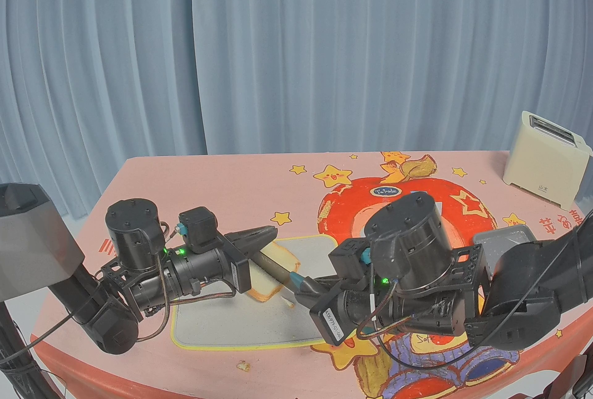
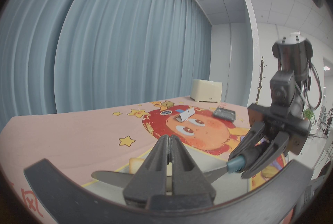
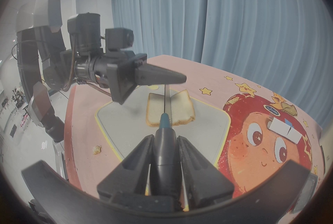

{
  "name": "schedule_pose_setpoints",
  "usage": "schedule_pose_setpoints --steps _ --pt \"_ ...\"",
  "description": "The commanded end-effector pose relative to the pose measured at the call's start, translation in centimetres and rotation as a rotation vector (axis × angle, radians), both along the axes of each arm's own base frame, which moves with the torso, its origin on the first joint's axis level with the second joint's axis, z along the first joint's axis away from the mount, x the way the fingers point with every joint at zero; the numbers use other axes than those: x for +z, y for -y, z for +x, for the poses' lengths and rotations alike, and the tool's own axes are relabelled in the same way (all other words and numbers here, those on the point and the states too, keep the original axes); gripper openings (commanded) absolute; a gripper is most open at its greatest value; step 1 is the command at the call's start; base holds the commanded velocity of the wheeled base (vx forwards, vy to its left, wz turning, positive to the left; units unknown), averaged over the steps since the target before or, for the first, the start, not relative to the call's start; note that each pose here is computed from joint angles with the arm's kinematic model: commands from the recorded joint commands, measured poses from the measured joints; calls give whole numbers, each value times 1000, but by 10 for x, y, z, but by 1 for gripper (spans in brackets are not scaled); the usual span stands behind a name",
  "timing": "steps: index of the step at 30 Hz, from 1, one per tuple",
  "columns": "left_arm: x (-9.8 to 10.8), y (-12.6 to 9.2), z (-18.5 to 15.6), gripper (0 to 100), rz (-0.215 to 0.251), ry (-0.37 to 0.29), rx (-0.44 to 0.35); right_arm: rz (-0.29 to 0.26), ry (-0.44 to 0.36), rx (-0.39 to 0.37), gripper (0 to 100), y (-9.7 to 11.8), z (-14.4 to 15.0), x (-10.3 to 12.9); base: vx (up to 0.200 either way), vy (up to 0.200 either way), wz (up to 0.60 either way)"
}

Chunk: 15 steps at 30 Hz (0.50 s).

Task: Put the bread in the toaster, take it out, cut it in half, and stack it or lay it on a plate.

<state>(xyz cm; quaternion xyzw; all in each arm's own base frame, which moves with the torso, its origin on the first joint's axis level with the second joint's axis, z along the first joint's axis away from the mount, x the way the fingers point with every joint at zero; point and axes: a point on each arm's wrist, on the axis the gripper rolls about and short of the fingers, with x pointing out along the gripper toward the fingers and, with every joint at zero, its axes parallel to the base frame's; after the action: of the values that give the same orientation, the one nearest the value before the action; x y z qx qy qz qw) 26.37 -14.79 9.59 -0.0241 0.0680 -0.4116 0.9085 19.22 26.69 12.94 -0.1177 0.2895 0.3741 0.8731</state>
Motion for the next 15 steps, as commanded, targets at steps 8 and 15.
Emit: schedule_pose_setpoints --steps 8,15 --pt "13 -1 -4 0 -34 37 -3 52 -44 -3 0 -7 -4 3 0 0 0" --pt "0 1 0 0 -10 5 0 55 -50 2 0 -8 -4 2 0 0 0"
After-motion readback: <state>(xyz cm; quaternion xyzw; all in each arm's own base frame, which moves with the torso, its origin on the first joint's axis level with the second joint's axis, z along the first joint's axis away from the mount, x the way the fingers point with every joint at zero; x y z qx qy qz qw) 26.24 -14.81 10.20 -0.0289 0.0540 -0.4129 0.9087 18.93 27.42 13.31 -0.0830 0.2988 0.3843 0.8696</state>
